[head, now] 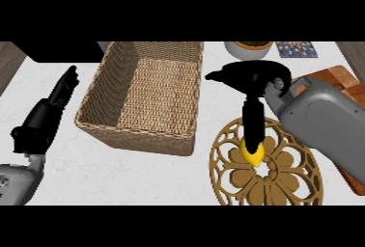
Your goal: Pick the lemon from the placemat and place it in the basket
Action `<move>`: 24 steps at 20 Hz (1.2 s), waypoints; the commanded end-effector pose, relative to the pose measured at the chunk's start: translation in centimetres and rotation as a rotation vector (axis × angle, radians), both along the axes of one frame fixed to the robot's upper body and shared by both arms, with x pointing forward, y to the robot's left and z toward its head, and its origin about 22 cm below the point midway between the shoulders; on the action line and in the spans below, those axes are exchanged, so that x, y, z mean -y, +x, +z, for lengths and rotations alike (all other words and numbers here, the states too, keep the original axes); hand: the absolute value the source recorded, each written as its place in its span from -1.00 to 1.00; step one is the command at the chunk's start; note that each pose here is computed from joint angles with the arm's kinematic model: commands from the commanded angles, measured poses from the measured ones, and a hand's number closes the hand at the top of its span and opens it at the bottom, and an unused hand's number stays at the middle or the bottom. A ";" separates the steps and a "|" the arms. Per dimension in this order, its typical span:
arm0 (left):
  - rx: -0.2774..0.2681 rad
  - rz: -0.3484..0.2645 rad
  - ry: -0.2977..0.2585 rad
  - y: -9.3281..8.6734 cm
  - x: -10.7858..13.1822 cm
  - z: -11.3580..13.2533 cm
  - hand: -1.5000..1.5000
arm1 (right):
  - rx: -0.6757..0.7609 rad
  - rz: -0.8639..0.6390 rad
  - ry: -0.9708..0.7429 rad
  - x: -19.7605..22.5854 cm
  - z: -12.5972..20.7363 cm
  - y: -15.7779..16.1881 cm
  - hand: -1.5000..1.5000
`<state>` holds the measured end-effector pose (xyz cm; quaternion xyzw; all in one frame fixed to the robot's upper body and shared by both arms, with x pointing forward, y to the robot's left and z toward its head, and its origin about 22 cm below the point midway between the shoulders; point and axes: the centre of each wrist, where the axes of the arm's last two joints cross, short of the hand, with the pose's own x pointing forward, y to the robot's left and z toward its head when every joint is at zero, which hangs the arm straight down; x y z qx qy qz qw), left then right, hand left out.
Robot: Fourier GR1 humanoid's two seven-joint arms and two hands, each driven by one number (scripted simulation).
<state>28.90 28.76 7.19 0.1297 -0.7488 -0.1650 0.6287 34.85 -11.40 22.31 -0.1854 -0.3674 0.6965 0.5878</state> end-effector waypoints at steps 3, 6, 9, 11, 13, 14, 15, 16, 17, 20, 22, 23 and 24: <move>0.000 -0.002 0.007 -0.8 -1.0 -0.3 0.00 | -0.075 -0.029 -0.187 -0.2 -3.4 0.3 -1.00; 0.005 -0.003 -0.008 0.0 0.0 -0.6 0.00 | -0.096 -0.024 -0.214 0.0 -6.9 -0.5 -1.00; 0.008 0.009 0.005 0.7 -1.0 0.7 0.00 | -0.096 -0.035 -0.210 1.9 -6.9 -1.0 -1.00; 0.011 0.008 -0.003 -0.2 -1.5 0.3 0.00 | -0.097 -0.034 -0.224 1.2 -8.6 -1.2 -1.00; 0.002 0.010 -0.002 0.5 0.4 1.0 0.00 | -0.088 -0.041 -0.216 2.0 -8.7 -1.0 -1.00; 0.010 0.000 -0.010 -0.9 -0.9 -0.1 0.00 | -0.084 -0.032 -0.202 1.5 -10.7 -2.2 -1.00; 0.008 -0.012 -0.012 -0.6 -0.4 0.0 0.00 | -0.066 -0.058 -0.213 3.4 -9.4 -1.5 -1.00; 0.016 -0.001 0.001 -0.7 1.1 -0.6 0.00 | -0.068 -0.036 -0.215 2.5 -10.0 -2.1 -1.00; 0.013 0.013 -0.007 -0.3 -1.2 -0.2 0.00 | -0.066 -0.045 -0.220 3.6 -9.8 -0.9 -1.00; -0.005 -0.016 0.000 -0.4 0.2 0.8 0.00 | -0.043 -0.041 -0.196 1.9 -9.6 -2.0 -1.00; -0.008 -0.001 -0.003 -0.6 -0.5 0.1 0.00 | -0.040 -0.033 -0.187 3.7 -11.3 -2.6 -1.00; 0.010 -0.006 0.001 0.9 0.8 -0.1 0.00 | -0.033 -0.025 -0.189 4.2 -9.8 -1.5 -1.00; 0.009 0.003 0.010 0.7 -0.1 -0.8 0.00 | -0.024 -0.030 -0.188 3.6 -10.9 -1.8 -1.00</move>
